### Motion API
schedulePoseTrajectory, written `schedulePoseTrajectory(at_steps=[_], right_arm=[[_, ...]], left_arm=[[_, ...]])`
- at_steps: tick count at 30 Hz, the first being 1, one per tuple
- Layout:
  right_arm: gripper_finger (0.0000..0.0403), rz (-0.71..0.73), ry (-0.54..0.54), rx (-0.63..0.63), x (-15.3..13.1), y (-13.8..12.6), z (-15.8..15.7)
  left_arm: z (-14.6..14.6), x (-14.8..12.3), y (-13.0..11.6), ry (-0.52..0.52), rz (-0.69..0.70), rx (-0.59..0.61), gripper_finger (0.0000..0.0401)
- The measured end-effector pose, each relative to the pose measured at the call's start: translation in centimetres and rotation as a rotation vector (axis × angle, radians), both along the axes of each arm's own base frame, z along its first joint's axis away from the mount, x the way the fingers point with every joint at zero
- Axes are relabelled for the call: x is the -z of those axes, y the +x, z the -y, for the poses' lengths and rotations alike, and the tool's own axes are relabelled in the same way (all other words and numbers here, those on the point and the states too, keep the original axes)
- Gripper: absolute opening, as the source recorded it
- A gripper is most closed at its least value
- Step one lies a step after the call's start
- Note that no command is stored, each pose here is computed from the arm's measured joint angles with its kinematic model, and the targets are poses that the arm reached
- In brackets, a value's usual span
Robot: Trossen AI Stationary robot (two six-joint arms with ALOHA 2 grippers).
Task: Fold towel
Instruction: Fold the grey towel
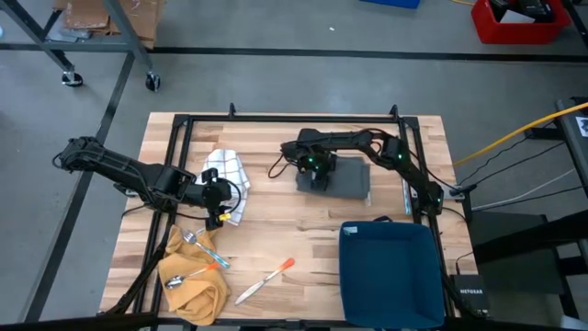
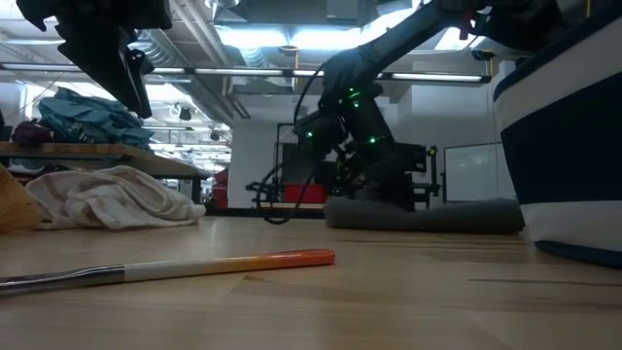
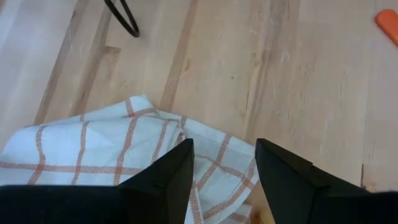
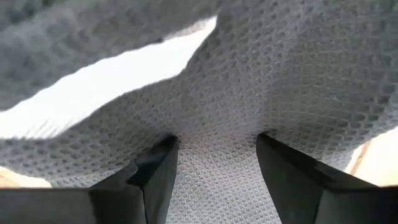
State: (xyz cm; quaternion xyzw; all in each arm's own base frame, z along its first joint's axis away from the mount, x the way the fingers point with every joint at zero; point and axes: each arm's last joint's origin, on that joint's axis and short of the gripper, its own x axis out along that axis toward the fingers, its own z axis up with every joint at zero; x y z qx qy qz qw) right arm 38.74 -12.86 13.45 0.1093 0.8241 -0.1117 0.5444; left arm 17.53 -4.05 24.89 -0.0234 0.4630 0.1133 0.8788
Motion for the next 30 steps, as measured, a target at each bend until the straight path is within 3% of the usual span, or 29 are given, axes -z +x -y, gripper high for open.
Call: schedulePoseTrajectory(at_steps=[4, 11, 22, 30], right_arm=[[0.0224, -0.023, -0.001, 0.003, 0.4, -0.5, 0.1], [0.0224, -0.008, -0.099, -0.008, -0.8, -0.3, 0.4], [0.0224, 0.204, -0.155, 0.019, -8.3, -0.3, 0.3], [0.0224, 0.313, -0.166, 0.041, -12.9, -1.7, -0.8]], left_arm=[[0.0, 0.0, 0.0, 0.004, -0.001, 0.005, 0.0164], [-0.1, 0.0, 0.0, 0.019, 0.007, -0.011, 0.0164], [-0.2, -0.1, 0.0, 0.066, 0.021, -0.040, 0.0164], [-0.2, -0.1, 0.0, 0.054, 0.026, -0.058, 0.0164]])
